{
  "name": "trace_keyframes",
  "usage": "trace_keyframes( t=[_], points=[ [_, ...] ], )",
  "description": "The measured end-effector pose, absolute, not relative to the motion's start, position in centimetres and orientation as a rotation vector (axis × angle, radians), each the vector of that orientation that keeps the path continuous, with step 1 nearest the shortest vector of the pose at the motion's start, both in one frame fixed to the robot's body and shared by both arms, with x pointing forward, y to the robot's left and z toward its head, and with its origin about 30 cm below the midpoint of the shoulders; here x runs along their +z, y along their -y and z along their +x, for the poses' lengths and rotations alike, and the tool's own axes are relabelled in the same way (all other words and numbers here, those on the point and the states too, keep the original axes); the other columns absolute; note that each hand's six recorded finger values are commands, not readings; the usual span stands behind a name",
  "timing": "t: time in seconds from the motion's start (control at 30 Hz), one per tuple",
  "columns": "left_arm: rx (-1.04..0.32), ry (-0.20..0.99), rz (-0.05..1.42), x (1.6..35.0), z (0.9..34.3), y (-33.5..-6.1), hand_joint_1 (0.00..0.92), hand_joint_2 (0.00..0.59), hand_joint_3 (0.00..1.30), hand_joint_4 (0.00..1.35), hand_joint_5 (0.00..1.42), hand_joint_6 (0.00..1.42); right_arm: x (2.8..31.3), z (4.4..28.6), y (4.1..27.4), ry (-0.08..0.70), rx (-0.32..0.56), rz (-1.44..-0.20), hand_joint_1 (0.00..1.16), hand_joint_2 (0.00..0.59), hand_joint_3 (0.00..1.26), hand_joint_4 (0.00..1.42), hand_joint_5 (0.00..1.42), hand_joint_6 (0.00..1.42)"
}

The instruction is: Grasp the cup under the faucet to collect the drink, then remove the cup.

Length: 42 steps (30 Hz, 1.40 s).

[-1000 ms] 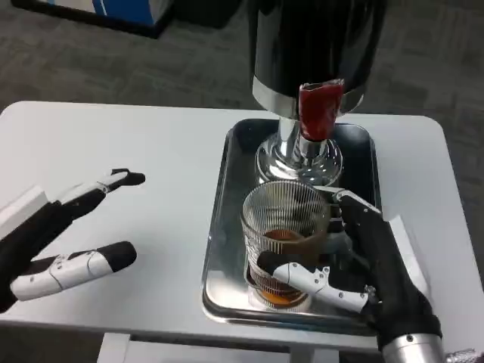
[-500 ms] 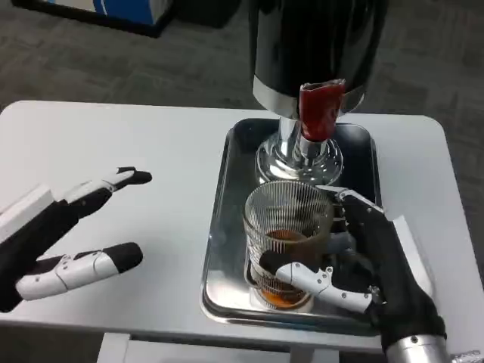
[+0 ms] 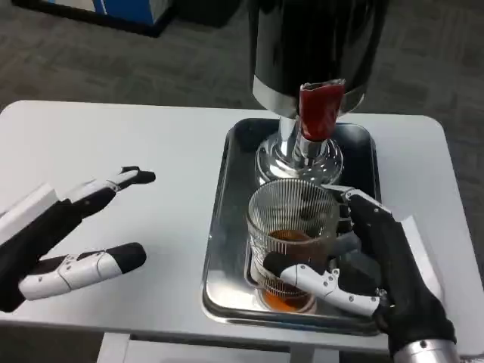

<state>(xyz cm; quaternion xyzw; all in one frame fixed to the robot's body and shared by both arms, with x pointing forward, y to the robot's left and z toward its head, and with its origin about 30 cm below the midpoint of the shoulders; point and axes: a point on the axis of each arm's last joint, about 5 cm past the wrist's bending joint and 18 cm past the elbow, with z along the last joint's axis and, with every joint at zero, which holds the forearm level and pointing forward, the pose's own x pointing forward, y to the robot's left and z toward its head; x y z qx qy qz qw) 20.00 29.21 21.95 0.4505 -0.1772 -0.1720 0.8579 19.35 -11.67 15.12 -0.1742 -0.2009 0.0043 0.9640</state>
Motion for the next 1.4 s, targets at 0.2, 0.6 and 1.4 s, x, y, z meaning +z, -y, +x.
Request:
trace_keyframes(
  t=[0.2,0.6,1.4],
  points=[
    [-0.364,0.387,0.989,22.4,19.9,-28.9,0.000,0.055,0.12,0.01,0.04,0.00,15.5,18.4,12.0,0.415,0.014,-0.345,0.83,0.153,0.59,0.59,0.74,0.72],
    [-0.376,0.423,1.044,22.9,19.7,-28.1,0.000,0.051,0.11,0.00,0.01,0.00,16.4,16.6,12.1,0.412,0.048,-0.324,0.83,0.153,0.59,0.59,0.76,0.72],
    [-0.373,0.442,1.109,23.5,18.1,-28.2,0.000,0.045,0.10,0.00,0.00,0.00,18.0,15.1,11.8,0.434,0.133,-0.316,0.82,0.160,0.60,0.59,0.76,0.72]
  ],
)
